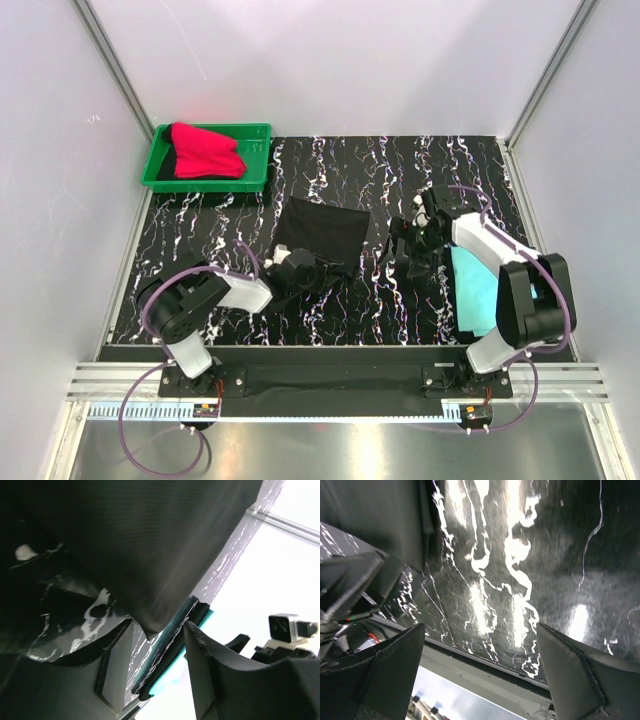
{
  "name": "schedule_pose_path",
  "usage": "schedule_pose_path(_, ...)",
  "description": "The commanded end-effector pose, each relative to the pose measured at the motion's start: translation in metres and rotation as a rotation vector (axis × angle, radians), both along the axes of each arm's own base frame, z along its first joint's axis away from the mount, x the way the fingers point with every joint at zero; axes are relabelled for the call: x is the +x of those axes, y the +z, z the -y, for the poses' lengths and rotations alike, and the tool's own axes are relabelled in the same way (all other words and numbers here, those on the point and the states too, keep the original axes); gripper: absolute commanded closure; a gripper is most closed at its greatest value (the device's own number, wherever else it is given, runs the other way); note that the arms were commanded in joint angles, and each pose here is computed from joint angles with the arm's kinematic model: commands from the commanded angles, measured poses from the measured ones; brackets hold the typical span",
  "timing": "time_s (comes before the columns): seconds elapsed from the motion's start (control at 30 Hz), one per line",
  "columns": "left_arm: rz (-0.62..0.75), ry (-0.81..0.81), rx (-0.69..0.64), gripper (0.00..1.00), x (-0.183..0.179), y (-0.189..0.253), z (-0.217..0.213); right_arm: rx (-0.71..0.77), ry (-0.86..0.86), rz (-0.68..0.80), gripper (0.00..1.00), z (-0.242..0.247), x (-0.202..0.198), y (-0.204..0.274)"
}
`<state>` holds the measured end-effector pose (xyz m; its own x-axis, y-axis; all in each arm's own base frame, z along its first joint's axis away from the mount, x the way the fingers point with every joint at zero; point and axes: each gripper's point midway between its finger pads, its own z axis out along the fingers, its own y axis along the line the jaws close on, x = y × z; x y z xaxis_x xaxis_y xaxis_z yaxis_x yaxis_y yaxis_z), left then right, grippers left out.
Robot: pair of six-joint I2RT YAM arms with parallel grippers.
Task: Fold and stack the t-shirts
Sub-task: Fold the tshirt, then neatly place the folded tshirt to the corner
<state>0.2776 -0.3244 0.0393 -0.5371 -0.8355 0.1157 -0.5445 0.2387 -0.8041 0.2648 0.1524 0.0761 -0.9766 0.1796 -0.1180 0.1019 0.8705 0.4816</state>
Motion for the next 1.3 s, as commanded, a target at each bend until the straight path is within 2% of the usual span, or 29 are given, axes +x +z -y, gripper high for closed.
schedule_pose_path(0.0,-0.008,0.055,-0.010,0.51,-0.001,0.006,-0.008,0.049,0.021,0.054,0.00,-0.004,0.026,0.017)
schedule_pose_path(0.13,-0.029,0.068,0.045,0.48,-0.010,0.001,-0.022,0.021,0.019,0.087,0.00,-0.002,0.041,0.020)
schedule_pose_path(0.23,-0.035,0.073,0.001,0.50,-0.004,-0.005,-0.011,0.036,0.017,0.059,0.00,-0.006,0.046,0.015)
schedule_pose_path(0.43,-0.044,0.072,0.007,0.51,0.002,-0.017,-0.003,0.077,0.022,0.066,0.02,-0.013,0.046,0.010)
schedule_pose_path(0.57,-0.047,0.072,-0.003,0.61,0.006,-0.022,-0.004,0.106,0.040,0.050,0.00,-0.018,0.048,0.000)
schedule_pose_path(0.67,-0.040,0.068,-0.014,0.78,0.006,-0.017,-0.005,0.147,0.055,0.044,0.00,-0.026,0.056,-0.003)
schedule_pose_path(0.7,-0.039,0.068,-0.016,0.86,0.007,-0.017,-0.006,0.163,0.061,0.041,0.00,-0.029,0.058,-0.004)
schedule_pose_path(0.8,-0.019,0.065,-0.029,0.98,0.011,-0.008,-0.008,0.235,0.058,0.024,0.00,-0.041,0.068,-0.005)
schedule_pose_path(1.03,0.022,0.041,-0.120,1.00,0.022,0.028,-0.001,0.368,0.012,0.070,0.01,-0.062,0.098,0.003)
schedule_pose_path(1.27,0.043,0.034,-0.177,1.00,0.025,0.054,-0.007,0.470,-0.103,0.026,0.09,-0.075,0.116,-0.010)
